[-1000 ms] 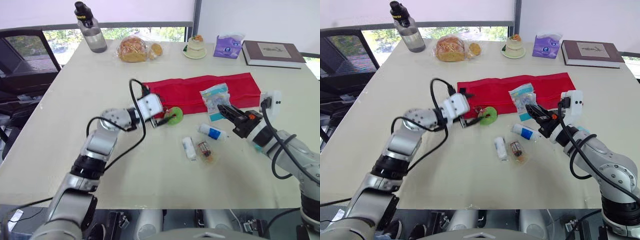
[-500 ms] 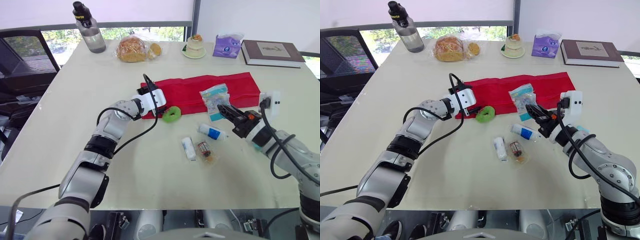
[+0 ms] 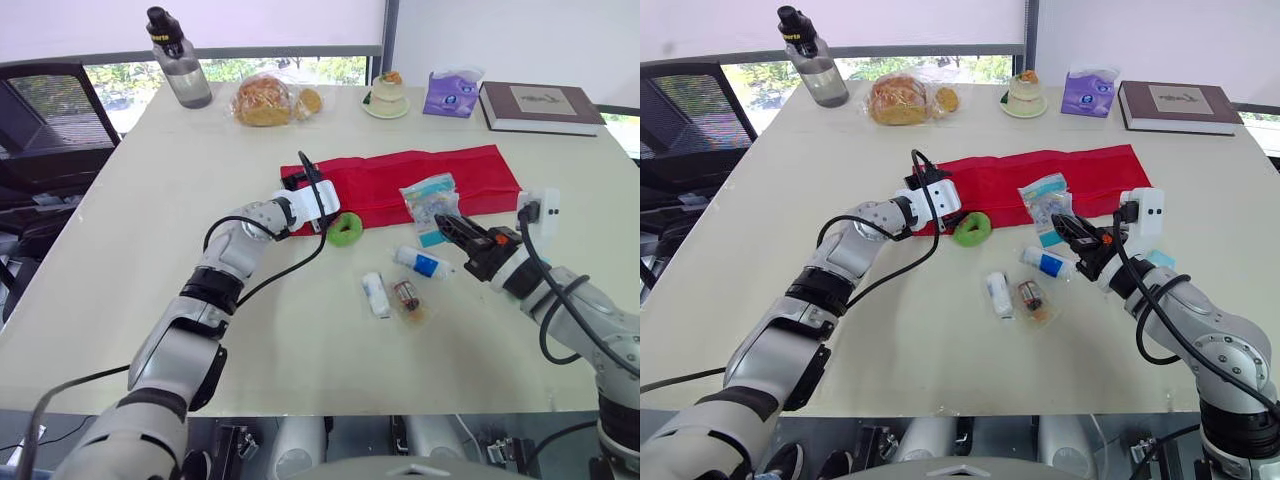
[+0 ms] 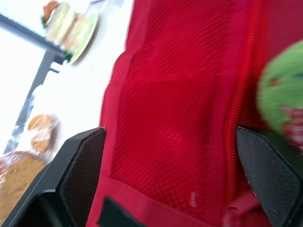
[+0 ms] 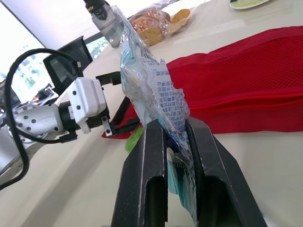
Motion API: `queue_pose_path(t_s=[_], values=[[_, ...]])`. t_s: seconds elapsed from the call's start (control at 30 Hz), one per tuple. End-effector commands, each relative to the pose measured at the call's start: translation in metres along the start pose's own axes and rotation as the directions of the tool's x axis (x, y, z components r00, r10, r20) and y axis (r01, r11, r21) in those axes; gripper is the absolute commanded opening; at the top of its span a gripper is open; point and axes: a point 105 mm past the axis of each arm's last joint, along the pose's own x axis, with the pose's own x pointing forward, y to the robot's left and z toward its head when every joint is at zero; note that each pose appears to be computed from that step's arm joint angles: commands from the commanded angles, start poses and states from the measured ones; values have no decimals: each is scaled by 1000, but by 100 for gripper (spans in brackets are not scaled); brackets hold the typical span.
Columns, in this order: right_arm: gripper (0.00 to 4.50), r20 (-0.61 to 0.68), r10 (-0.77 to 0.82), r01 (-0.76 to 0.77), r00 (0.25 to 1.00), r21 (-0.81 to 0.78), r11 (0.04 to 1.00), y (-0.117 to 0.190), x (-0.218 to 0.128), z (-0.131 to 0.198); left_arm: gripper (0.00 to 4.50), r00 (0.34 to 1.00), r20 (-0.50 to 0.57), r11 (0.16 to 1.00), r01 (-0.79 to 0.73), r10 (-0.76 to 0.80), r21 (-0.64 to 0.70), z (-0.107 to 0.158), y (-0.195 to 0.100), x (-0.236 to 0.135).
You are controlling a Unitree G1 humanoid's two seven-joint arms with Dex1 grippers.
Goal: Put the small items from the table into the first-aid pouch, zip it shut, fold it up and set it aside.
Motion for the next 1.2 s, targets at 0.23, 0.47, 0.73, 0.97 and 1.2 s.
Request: queue_pose_path(t_s=[0.23, 0.47, 0.73, 0.97, 1.2], values=[[7, 52, 21, -19, 998, -29, 999, 8, -3, 12, 273, 997, -68, 1000, -30, 29, -3, -11, -2, 8], [7, 56, 13, -12, 998, -27, 1000, 8, -4, 12, 6, 999, -21, 999, -31, 31, 29, -4, -4, 9], [7, 36, 1, -1, 999, -9, 1000, 6, -3, 6, 6, 988, 151, 998, -43, 34, 54, 35, -4, 10], [7, -66, -74, 80, 995, 92, 993, -11, 7, -11, 6, 954, 299, 998, 7, -24, 57, 78, -24, 12], [7, -196, -97, 148, 976, 270, 951, -21, 30, -29, 6, 927, 370, 982, 115, -51, -151, 110, -41, 20]])
